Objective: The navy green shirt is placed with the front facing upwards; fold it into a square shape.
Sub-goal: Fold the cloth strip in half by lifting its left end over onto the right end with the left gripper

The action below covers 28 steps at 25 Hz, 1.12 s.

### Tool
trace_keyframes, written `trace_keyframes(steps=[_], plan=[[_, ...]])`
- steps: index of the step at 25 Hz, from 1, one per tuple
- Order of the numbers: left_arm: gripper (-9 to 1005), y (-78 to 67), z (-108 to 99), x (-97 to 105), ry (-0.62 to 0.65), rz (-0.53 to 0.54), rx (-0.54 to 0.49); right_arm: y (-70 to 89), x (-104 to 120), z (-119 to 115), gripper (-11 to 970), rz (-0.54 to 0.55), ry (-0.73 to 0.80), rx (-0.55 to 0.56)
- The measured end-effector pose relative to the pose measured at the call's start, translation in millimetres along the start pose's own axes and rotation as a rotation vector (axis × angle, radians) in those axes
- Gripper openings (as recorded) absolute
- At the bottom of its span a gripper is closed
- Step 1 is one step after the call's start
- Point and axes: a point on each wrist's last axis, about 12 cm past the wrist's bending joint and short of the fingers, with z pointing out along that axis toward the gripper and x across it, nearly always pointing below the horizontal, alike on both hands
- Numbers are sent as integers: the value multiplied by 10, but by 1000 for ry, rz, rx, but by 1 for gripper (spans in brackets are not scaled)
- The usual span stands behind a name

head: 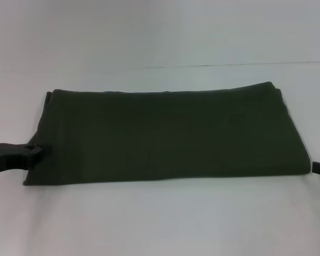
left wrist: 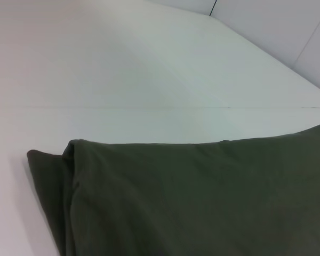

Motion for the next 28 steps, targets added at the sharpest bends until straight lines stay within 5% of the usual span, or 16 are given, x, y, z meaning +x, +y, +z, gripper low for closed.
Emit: trace_keyframes(steps=[15,28], plan=[[65,-25,42,33,-2,11,3,9,-234,105,832,-41,33,-21],[72,-28,40,11,-24,18,4,33,-140,277,830,-22,79,4]])
